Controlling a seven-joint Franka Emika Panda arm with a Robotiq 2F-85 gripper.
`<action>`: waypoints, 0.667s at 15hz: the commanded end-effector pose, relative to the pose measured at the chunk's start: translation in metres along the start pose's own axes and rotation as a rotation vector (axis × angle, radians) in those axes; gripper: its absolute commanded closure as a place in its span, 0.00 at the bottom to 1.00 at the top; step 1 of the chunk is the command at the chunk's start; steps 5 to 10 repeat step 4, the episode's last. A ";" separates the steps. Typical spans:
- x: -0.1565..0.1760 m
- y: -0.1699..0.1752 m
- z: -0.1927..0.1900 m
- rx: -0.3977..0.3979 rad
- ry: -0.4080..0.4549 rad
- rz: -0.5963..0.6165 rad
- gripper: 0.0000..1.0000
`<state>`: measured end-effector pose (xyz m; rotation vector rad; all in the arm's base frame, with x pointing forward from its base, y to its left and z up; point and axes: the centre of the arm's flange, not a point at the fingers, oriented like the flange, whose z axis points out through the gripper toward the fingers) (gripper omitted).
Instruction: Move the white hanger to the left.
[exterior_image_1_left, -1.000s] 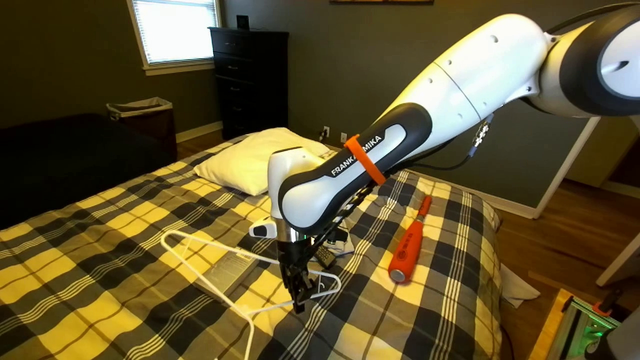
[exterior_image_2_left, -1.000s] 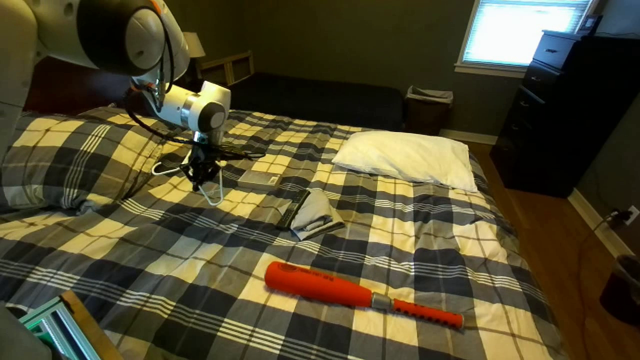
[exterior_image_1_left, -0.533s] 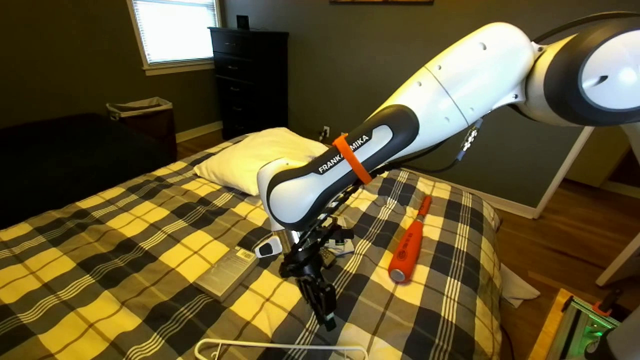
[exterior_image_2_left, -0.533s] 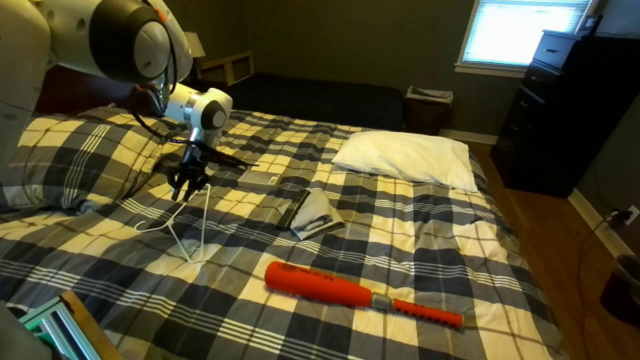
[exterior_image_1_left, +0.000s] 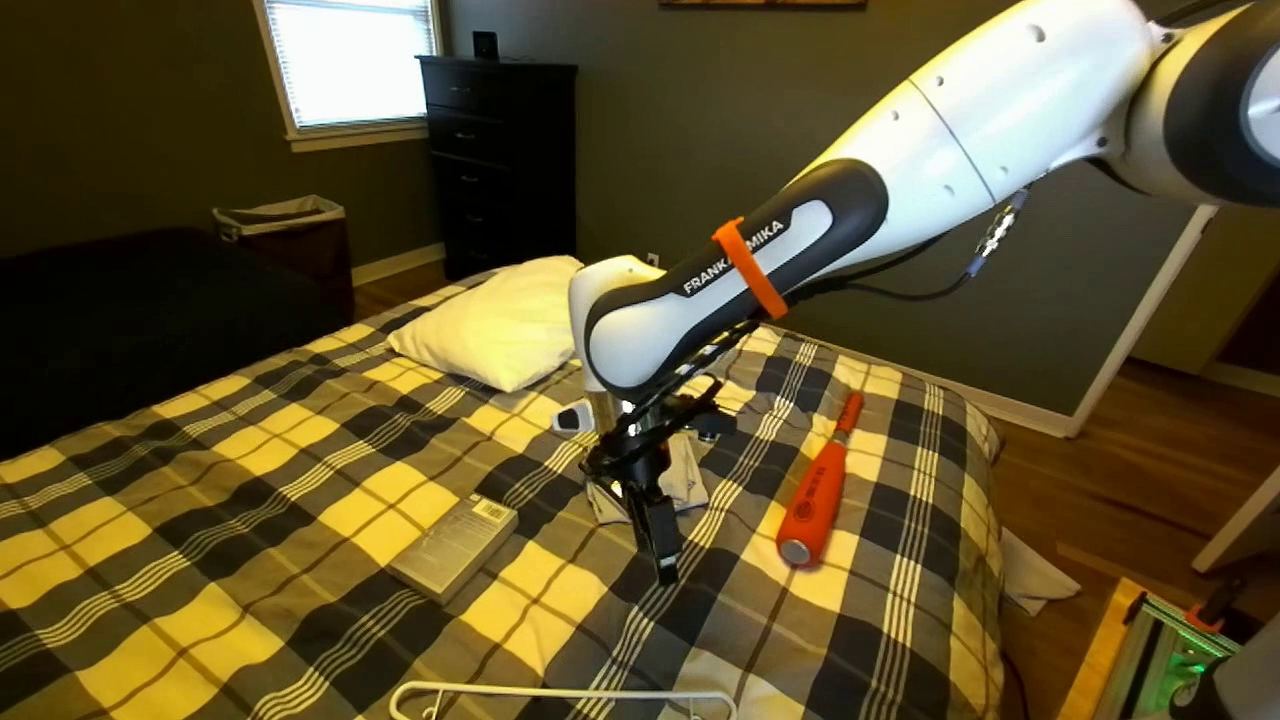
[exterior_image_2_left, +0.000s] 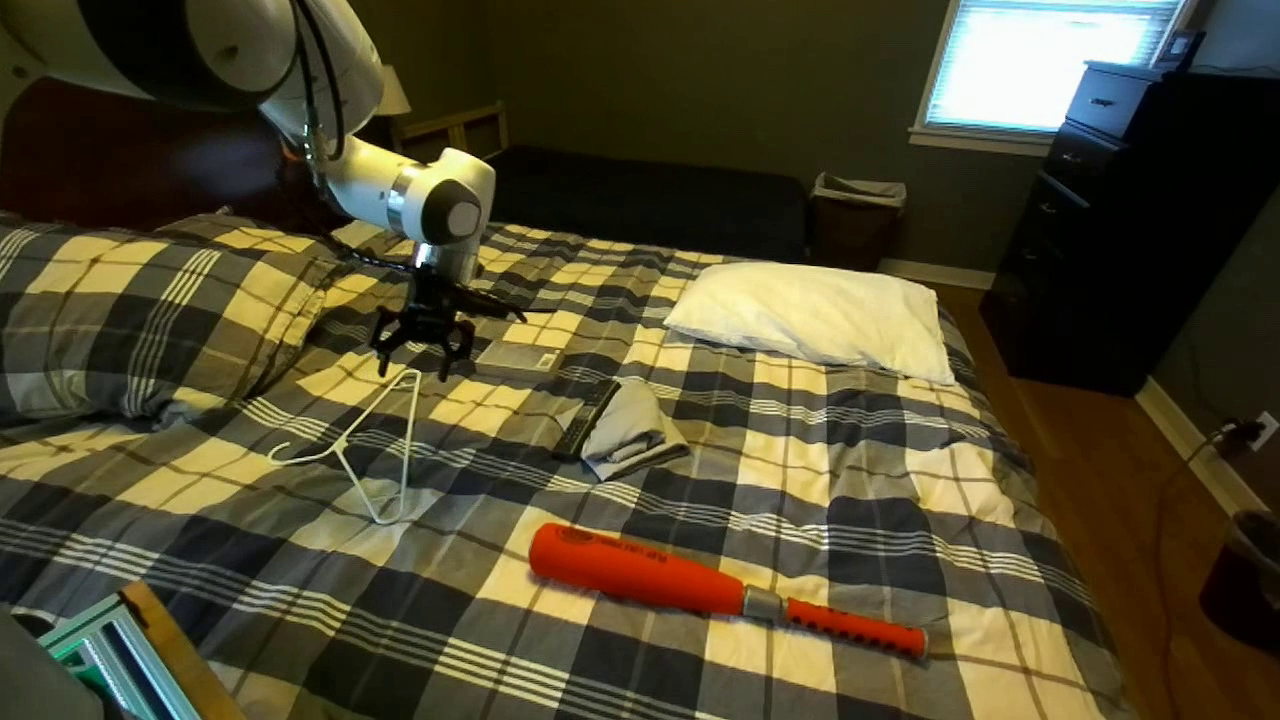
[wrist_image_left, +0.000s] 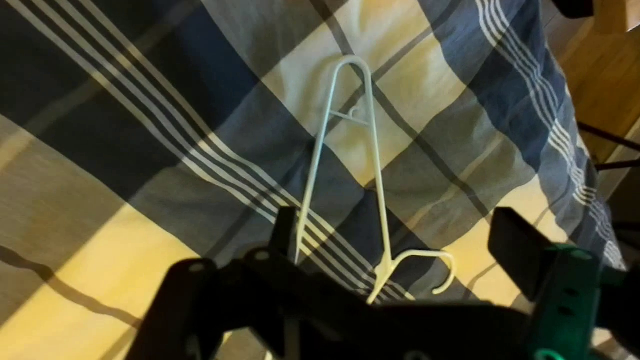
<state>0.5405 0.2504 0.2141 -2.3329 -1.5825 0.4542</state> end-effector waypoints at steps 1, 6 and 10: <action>-0.012 0.004 -0.004 -0.024 0.019 0.043 0.00; -0.029 0.008 -0.009 -0.052 0.040 0.098 0.00; -0.029 0.008 -0.009 -0.052 0.040 0.098 0.00</action>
